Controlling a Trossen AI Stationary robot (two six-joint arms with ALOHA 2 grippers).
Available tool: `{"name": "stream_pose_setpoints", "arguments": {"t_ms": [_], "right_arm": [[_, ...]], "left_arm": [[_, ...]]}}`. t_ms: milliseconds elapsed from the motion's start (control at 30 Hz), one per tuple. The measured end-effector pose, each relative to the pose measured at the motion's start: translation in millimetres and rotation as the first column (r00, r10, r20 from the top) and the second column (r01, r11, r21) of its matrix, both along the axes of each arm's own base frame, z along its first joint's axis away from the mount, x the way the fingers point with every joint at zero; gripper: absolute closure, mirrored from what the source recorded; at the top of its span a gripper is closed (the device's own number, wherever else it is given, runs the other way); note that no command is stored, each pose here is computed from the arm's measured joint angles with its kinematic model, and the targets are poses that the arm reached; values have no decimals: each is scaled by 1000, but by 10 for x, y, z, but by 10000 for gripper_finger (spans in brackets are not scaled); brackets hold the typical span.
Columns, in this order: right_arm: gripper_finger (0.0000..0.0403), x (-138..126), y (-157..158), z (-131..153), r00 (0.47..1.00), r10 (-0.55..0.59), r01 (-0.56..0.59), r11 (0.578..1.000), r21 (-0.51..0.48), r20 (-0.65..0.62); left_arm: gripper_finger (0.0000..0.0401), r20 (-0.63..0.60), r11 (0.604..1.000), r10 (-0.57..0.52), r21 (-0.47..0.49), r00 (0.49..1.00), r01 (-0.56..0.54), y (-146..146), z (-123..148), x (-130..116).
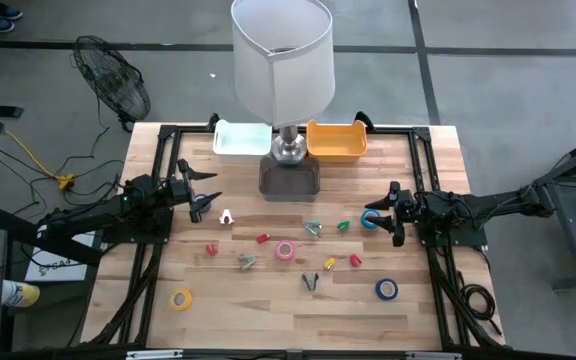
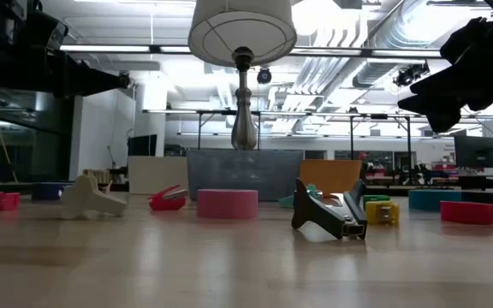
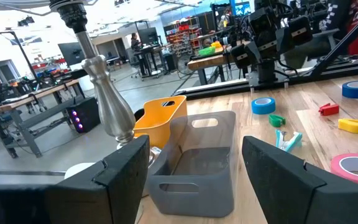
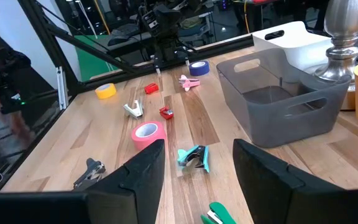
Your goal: Pick and place Stapler, Stapler remover, tape
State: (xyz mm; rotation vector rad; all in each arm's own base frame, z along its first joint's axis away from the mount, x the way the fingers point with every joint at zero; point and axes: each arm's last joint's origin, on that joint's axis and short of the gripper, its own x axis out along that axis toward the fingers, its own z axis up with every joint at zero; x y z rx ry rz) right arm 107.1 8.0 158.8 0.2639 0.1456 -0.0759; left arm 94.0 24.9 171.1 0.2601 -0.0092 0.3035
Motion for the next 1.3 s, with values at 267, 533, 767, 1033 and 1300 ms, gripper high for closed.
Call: {"name": "stream_pose_setpoints", "arguments": {"t_ms": [267, 533, 767, 1033, 1300], "right_arm": [[222, 0, 0, 0, 1000, 0, 0, 1000, 0, 0], [222, 0, 0, 0, 1000, 0, 0, 1000, 0, 0], [222, 0, 0, 0, 1000, 0, 0, 1000, 0, 0], [222, 0, 0, 0, 1000, 0, 0, 1000, 0, 0], [222, 0, 0, 1, 1000, 0, 0, 1000, 0, 0]], "left_arm": [[147, 0, 1000, -1, 0, 1000, 1, 0, 0, 0], [147, 1, 1000, 0, 0, 1000, 0, 0, 0, 0], [147, 1, 1000, -1, 0, 1000, 1, 0, 1, 0], [147, 0, 1000, -17, 1, 1000, 17, -5, 0, 1], [147, -25, 998, -62, -6, 998, 62, -17, -24, 6]]}}
